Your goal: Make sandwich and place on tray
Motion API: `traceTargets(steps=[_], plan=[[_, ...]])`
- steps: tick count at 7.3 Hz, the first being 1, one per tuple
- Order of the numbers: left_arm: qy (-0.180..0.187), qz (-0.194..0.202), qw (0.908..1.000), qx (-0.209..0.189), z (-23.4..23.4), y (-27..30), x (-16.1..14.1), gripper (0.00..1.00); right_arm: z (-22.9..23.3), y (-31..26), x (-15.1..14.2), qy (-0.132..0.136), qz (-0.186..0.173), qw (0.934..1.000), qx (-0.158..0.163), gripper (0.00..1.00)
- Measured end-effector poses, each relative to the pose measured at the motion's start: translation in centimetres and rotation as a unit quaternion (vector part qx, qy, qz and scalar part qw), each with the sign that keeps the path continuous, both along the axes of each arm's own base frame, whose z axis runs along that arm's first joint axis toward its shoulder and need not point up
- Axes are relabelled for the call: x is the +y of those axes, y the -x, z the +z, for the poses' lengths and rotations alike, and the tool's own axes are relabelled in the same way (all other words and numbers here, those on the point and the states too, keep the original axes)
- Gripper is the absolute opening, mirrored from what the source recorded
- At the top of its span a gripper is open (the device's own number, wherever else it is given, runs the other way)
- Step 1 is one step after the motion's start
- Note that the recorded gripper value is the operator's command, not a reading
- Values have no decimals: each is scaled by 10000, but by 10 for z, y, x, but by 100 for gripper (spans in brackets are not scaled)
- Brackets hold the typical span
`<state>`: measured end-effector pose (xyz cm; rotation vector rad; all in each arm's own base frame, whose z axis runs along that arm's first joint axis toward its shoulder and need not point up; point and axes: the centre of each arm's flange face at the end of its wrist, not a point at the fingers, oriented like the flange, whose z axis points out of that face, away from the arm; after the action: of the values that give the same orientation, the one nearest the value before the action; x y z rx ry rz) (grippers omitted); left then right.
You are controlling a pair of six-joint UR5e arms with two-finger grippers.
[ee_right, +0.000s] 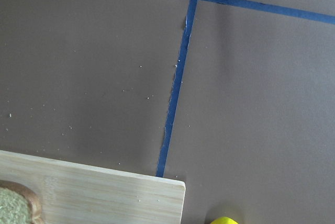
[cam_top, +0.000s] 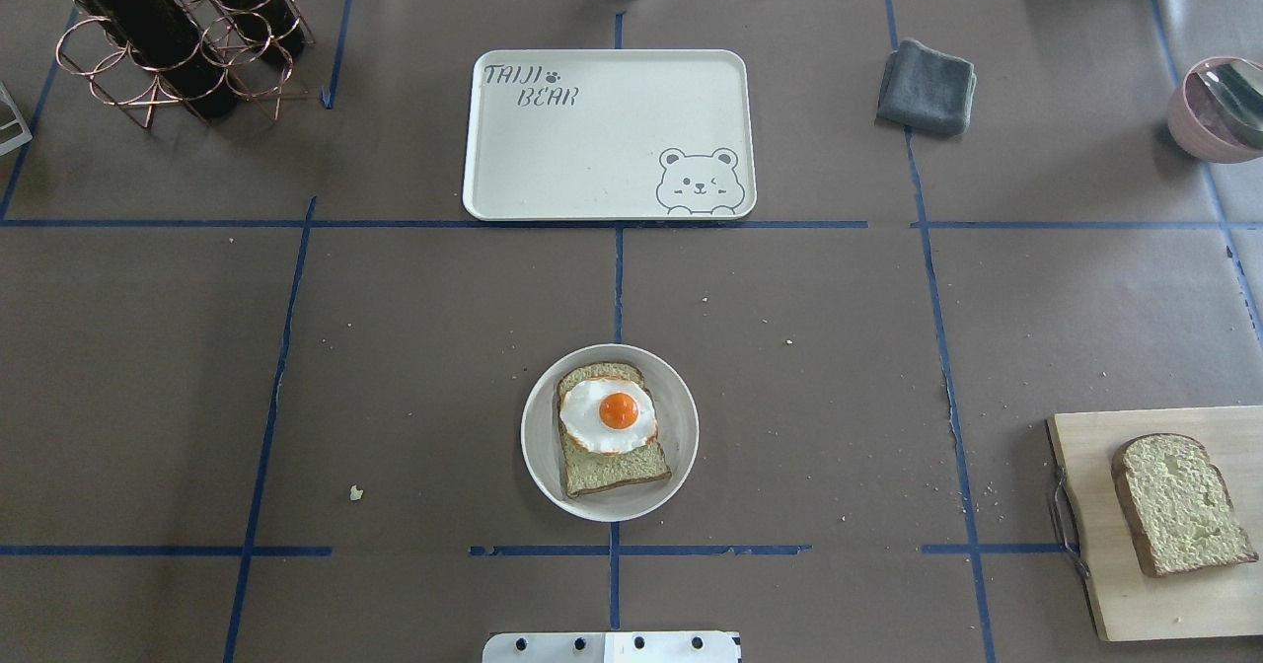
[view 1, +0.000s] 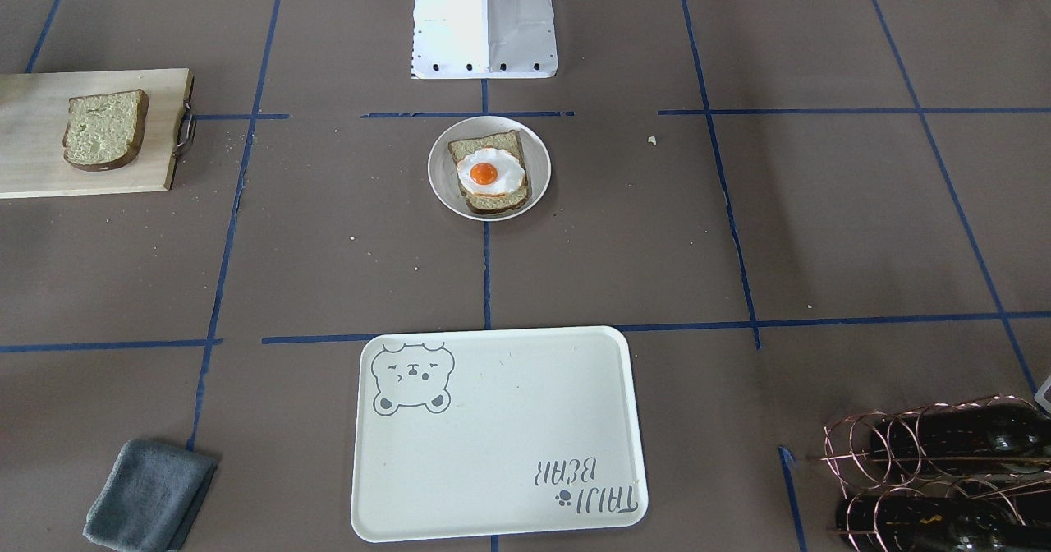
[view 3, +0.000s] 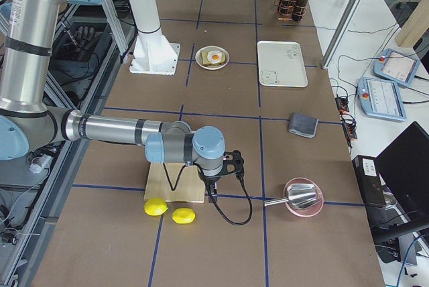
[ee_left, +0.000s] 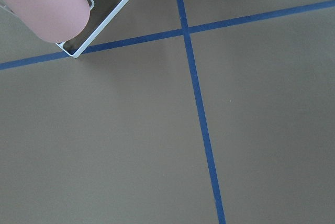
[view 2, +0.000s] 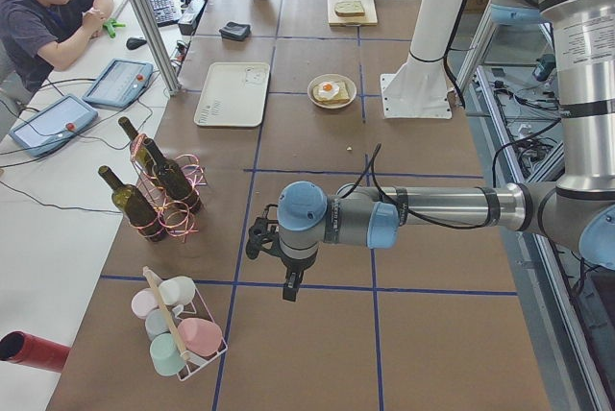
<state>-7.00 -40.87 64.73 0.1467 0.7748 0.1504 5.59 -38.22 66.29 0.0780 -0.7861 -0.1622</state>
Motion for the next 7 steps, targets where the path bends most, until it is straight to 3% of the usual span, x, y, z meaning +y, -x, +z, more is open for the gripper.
traceTargets(steps=[3, 7], plan=[[-38, -1, 10000, 3, -4, 0, -2, 100, -4, 2, -3, -54, -39, 10000, 4, 100], [-30, 0, 10000, 2, -3, 0, -1, 100, -21, 4, -29, -225, 28, 9997, -8, 100]])
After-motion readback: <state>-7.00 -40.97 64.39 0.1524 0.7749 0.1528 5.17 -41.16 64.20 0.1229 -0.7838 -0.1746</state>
